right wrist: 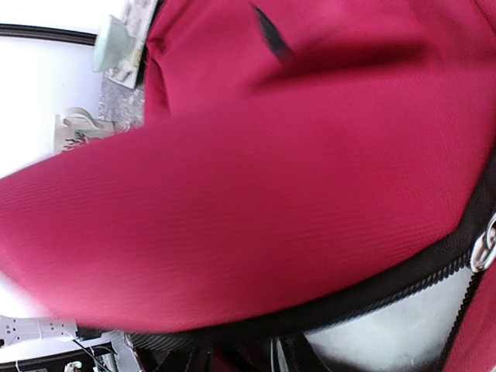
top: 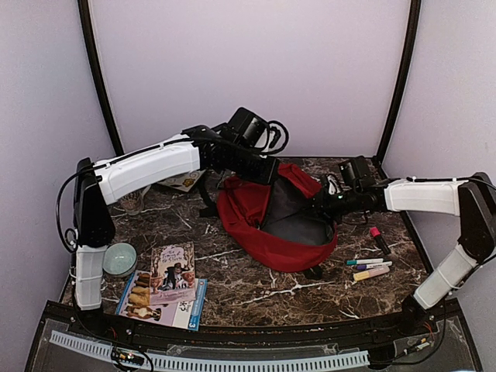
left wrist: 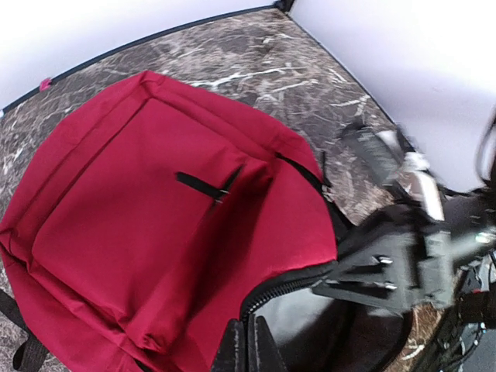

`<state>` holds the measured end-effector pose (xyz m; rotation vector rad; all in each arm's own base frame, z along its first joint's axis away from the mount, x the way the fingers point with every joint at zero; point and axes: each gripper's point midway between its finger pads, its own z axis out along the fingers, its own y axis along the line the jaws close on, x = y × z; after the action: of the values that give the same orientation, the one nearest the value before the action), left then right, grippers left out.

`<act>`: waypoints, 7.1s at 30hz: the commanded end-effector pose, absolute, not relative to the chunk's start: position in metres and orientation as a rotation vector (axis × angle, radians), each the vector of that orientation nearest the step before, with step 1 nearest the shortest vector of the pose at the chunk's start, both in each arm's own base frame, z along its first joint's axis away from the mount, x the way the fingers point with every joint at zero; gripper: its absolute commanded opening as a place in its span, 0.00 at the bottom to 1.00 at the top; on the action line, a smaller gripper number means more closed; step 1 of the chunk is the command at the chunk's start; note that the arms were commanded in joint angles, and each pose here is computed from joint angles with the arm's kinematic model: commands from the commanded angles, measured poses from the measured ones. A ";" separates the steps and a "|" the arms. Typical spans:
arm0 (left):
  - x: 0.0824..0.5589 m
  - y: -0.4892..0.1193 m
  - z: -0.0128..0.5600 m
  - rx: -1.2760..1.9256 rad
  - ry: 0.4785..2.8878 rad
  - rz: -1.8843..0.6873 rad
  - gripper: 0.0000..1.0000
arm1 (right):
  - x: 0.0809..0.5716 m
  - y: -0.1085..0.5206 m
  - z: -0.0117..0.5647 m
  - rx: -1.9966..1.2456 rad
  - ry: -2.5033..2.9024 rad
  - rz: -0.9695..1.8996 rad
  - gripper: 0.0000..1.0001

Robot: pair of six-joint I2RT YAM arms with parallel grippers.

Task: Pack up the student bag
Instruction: Place the largest pocket of the bag in the student bag, then pick up the book from the book, then pass from the left arm to the right

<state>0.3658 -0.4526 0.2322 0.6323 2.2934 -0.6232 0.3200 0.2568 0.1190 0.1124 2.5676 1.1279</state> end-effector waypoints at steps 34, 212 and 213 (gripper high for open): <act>0.361 -0.296 0.241 0.365 2.404 -0.223 0.86 | 0.258 0.211 0.181 -0.217 2.589 0.879 0.33; 0.158 -0.429 0.341 1.371 1.890 -1.012 0.02 | 0.165 0.275 0.301 -1.422 1.409 1.093 0.00; 0.162 -0.429 0.342 1.354 1.895 -0.988 0.06 | 0.165 0.274 0.302 -1.415 1.410 1.087 0.00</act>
<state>0.1567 -0.4192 0.3191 1.3759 1.9828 -0.9868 0.1628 0.2755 0.2856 -1.4590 1.4641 1.1054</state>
